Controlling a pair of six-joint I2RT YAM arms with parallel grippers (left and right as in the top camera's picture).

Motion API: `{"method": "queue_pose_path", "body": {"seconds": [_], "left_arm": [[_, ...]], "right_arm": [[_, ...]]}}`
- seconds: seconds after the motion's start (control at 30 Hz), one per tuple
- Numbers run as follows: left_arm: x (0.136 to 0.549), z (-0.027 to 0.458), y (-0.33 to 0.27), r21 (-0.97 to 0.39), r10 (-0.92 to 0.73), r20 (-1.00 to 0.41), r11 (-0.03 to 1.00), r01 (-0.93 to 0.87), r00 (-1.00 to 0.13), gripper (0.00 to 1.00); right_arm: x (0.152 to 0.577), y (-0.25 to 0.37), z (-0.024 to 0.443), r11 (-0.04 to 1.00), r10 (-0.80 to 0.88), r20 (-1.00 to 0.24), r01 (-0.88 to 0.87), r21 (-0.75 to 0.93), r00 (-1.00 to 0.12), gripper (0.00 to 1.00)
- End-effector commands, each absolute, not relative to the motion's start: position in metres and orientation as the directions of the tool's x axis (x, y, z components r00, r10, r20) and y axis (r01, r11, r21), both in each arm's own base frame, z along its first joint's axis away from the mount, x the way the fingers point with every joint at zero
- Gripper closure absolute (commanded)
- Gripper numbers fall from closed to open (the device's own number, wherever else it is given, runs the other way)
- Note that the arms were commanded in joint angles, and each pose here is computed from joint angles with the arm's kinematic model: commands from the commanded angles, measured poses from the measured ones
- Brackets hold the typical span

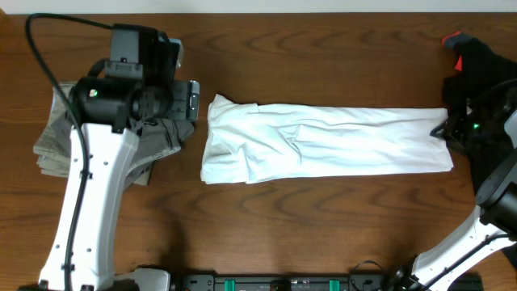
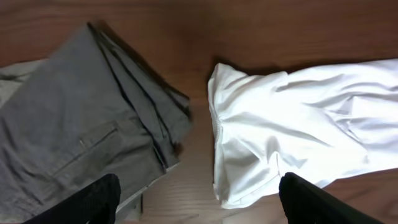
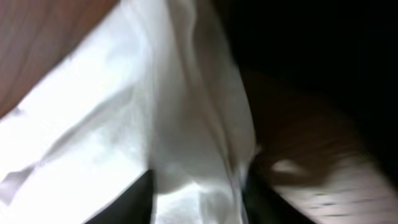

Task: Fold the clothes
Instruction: 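Fold the right end of the strip leftward with the right gripper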

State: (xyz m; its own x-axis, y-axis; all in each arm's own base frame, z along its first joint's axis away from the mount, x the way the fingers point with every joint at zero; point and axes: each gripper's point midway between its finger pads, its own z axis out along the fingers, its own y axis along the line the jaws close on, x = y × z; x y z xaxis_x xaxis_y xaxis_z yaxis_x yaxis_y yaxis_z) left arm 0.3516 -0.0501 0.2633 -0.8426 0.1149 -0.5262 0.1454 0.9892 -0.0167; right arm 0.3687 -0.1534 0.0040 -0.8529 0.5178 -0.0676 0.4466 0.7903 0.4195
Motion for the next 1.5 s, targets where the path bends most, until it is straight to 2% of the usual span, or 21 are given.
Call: {"method": "queue_pose_path", "body": {"seconds": [0.0, 0.03, 0.13, 0.33, 0.5, 0.63, 0.77, 1.07, 1.33, 1.43, 1.47], "left_arm": [[0.348, 0.275, -0.045, -0.012, 0.097, -0.551, 0.992, 0.125, -0.829, 0.16], [0.347, 0.276, -0.045, -0.013, 0.097, -0.554, 0.992, 0.125, -0.827, 0.16], [0.347, 0.276, -0.045, -0.012, 0.097, -0.552, 0.992, 0.125, -0.828, 0.16], [0.346, 0.275, -0.045, -0.012, 0.097, -0.55, 0.992, 0.124, -0.83, 0.16], [0.345, 0.278, -0.044, -0.012, 0.097, -0.555, 0.992, 0.124, -0.826, 0.16], [0.343, 0.283, -0.044, -0.012, 0.096, -0.569, 0.992, 0.125, -0.817, 0.16], [0.34, 0.29, -0.044, -0.012, 0.094, -0.589, 0.992, 0.125, -0.803, 0.16], [0.334, 0.302, -0.043, -0.011, 0.091, -0.62, 0.992, 0.125, -0.779, 0.16], [0.334, 0.302, -0.043, -0.012, 0.091, -0.622, 0.992, 0.125, -0.778, 0.16], [0.335, 0.303, -0.043, -0.011, 0.091, -0.626, 0.992, 0.125, -0.775, 0.16], [0.336, 0.304, -0.043, -0.011, 0.09, -0.629, 0.992, 0.126, -0.772, 0.16]], "right_arm": [[0.366, -0.133, -0.005, 0.793, 0.471, -0.034, 0.407, 0.453, -0.881, 0.69], [0.365, -0.133, -0.005, 0.793, 0.472, -0.033, 0.407, 0.453, -0.881, 0.74], [0.367, -0.136, -0.001, 0.794, 0.476, -0.047, 0.406, 0.453, -0.878, 0.98], [0.372, -0.166, 0.043, 0.818, 0.509, -0.162, 0.416, 0.398, -0.845, 0.99], [0.372, -0.188, 0.111, 0.821, 0.551, -0.298, 0.443, 0.361, -0.779, 0.99], [0.373, -0.172, 0.16, 0.85, 0.513, -0.4, 0.385, 0.36, -0.759, 0.99], [0.383, -0.127, 0.184, 0.888, 0.43, -0.441, 0.279, 0.366, -0.788, 0.99], [0.392, -0.006, 0.154, 0.953, 0.151, -0.335, 0.047, 0.299, -0.93, 0.99], [0.382, 0.087, 0.121, 0.943, -0.045, -0.232, -0.118, 0.312, -0.972, 0.99], [0.375, 0.114, 0.107, 0.934, -0.099, -0.19, -0.157, 0.322, -0.977, 0.9], [0.372, 0.124, 0.103, 0.929, -0.125, -0.179, -0.179, 0.323, -0.976, 0.8]]}}
